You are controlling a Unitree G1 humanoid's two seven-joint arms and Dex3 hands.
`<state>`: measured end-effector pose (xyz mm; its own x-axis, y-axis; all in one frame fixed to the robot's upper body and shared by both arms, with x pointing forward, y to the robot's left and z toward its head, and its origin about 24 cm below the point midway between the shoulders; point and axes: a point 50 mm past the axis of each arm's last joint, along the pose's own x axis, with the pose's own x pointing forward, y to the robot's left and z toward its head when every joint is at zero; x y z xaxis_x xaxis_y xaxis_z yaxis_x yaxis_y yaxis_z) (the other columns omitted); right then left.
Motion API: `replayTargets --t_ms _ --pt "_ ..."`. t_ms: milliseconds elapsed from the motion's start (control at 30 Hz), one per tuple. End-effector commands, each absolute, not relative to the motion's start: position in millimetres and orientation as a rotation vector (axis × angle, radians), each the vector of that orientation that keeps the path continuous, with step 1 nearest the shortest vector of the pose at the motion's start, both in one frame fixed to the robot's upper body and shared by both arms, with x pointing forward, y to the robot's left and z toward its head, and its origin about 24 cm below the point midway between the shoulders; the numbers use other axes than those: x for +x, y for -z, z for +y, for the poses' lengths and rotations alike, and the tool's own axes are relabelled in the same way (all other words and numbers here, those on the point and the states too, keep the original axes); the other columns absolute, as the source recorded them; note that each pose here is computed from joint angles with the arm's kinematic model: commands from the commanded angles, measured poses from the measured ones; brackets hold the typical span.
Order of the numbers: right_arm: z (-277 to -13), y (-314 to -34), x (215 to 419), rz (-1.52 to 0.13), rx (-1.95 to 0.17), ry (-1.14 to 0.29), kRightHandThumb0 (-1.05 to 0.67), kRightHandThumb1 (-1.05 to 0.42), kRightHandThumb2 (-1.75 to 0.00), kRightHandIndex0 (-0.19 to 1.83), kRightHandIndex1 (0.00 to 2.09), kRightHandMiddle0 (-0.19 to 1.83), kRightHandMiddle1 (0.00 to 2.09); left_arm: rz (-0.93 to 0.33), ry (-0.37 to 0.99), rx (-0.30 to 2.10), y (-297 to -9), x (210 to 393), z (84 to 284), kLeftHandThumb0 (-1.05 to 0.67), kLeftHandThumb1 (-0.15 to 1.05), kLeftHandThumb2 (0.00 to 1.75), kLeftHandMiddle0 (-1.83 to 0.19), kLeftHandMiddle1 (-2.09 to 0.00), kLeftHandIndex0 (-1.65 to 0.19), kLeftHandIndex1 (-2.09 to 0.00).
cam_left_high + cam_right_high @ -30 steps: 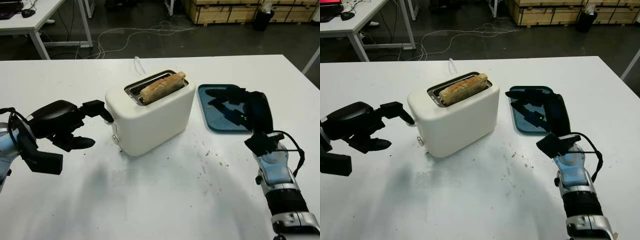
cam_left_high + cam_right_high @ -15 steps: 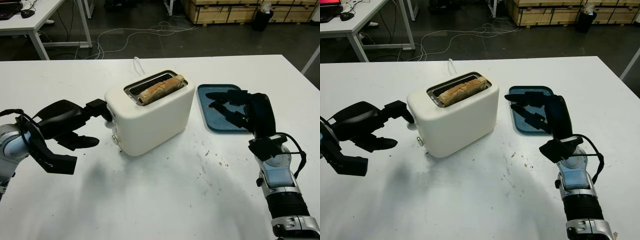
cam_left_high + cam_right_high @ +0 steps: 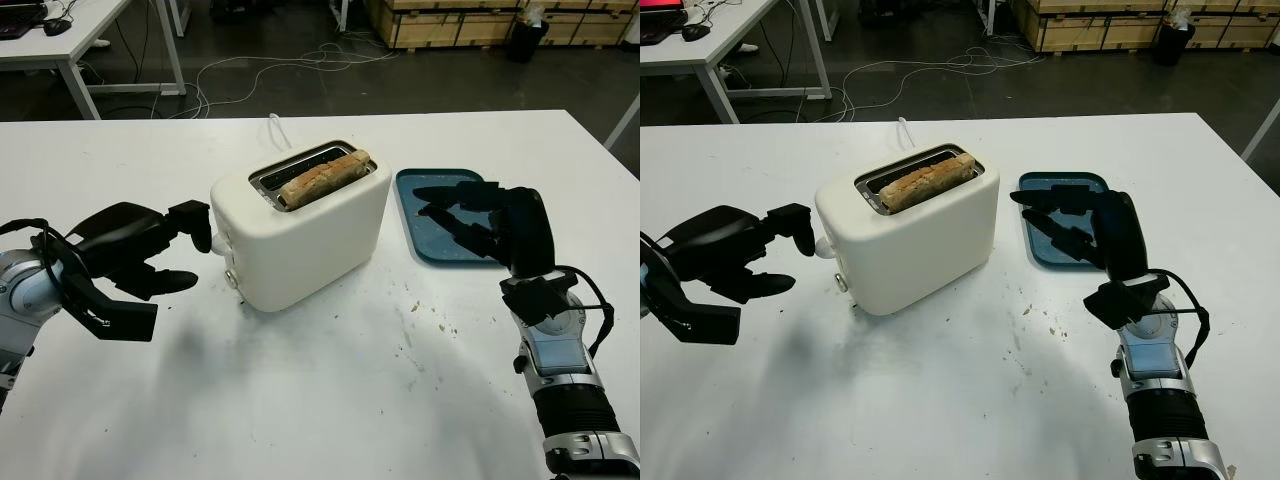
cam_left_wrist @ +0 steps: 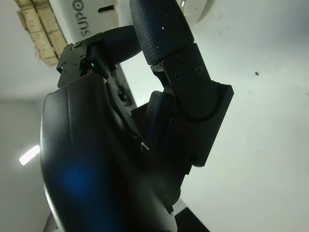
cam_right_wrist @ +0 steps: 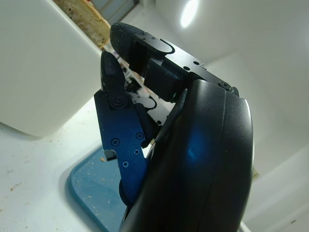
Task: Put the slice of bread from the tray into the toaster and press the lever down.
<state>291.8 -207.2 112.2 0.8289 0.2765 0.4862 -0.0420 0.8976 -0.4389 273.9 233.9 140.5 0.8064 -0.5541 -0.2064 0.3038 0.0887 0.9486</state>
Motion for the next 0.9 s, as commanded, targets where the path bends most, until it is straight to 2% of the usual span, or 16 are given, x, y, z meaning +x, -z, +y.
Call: replayTargets --t_ms 0,200,433,467,567,700,767,800,833,867 --pt "-208.3 -117.2 292.0 -0.605 -0.419 -0.166 -0.27 -0.92 -0.11 0.91 0.83 1.16 0.05 -0.222 0.673 1.304 -133.5 272.0 231.3 -1.05 0.92 0.92 -1.57 -1.71 0.0 -1.75" --pt "-207.9 -116.7 292.8 -0.605 -0.398 -0.171 -0.28 -0.92 -0.1 0.9 0.85 1.16 0.05 -0.263 0.678 1.223 -128.8 270.2 230.7 -1.05 0.92 0.83 -1.57 -1.7 0.0 -1.58" --pt "-207.7 -116.9 293.2 -0.599 -0.424 -0.161 -0.27 -0.92 -0.1 0.89 0.87 1.16 0.05 -0.292 0.641 1.187 -132.3 271.5 231.0 -1.05 0.92 0.84 -1.57 -1.73 0.0 -1.55" --pt "-207.7 -116.7 293.2 -0.597 -0.426 -0.162 -0.27 -0.92 -0.1 0.89 0.88 1.16 0.05 -0.335 0.613 1.148 -133.6 271.8 231.9 -1.05 0.92 0.84 -1.57 -1.73 0.0 -1.55" --pt "-207.6 -116.1 293.7 -0.589 -0.424 -0.164 -0.27 -0.92 -0.11 0.88 0.87 1.15 0.04 -0.512 0.473 0.985 -138.4 271.5 236.2 -1.05 0.92 0.76 -1.38 -1.74 0.0 -1.43" --pt "-206.9 -115.4 294.0 -0.589 -0.424 -0.166 -0.25 -0.92 -0.1 0.89 0.87 1.15 0.04 -0.708 0.307 0.832 -145.9 269.8 241.3 -1.05 0.92 0.68 -1.13 -1.75 -0.24 -1.21" --pt "-206.9 -115.1 294.2 -0.589 -0.427 -0.165 -0.25 -0.92 -0.1 0.89 0.87 1.15 0.04 -0.792 0.236 0.77 -148.3 268.6 242.7 -1.04 0.92 0.64 -0.95 -1.75 -0.43 -1.13" --pt "-206.9 -115.0 294.3 -0.586 -0.426 -0.165 -0.25 -0.92 -0.1 0.89 0.87 1.15 0.04 -0.826 0.209 0.751 -149.2 268.1 243.1 -1.03 0.92 0.64 -0.91 -1.75 -0.48 -1.13" --pt "-207.0 -114.7 294.4 -0.583 -0.426 -0.164 -0.25 -0.92 -0.1 0.88 0.87 1.15 0.04 -0.856 0.181 0.737 -149.7 267.3 243.0 -1.02 0.92 0.66 -0.84 -1.75 -0.52 -1.28" --pt "-207.2 -114.4 294.4 -0.581 -0.427 -0.163 -0.25 -0.92 -0.1 0.88 0.87 1.15 0.04 -0.878 0.163 0.729 -149.6 266.7 242.9 -1.03 0.92 0.67 -0.81 -1.75 -0.49 -1.47"
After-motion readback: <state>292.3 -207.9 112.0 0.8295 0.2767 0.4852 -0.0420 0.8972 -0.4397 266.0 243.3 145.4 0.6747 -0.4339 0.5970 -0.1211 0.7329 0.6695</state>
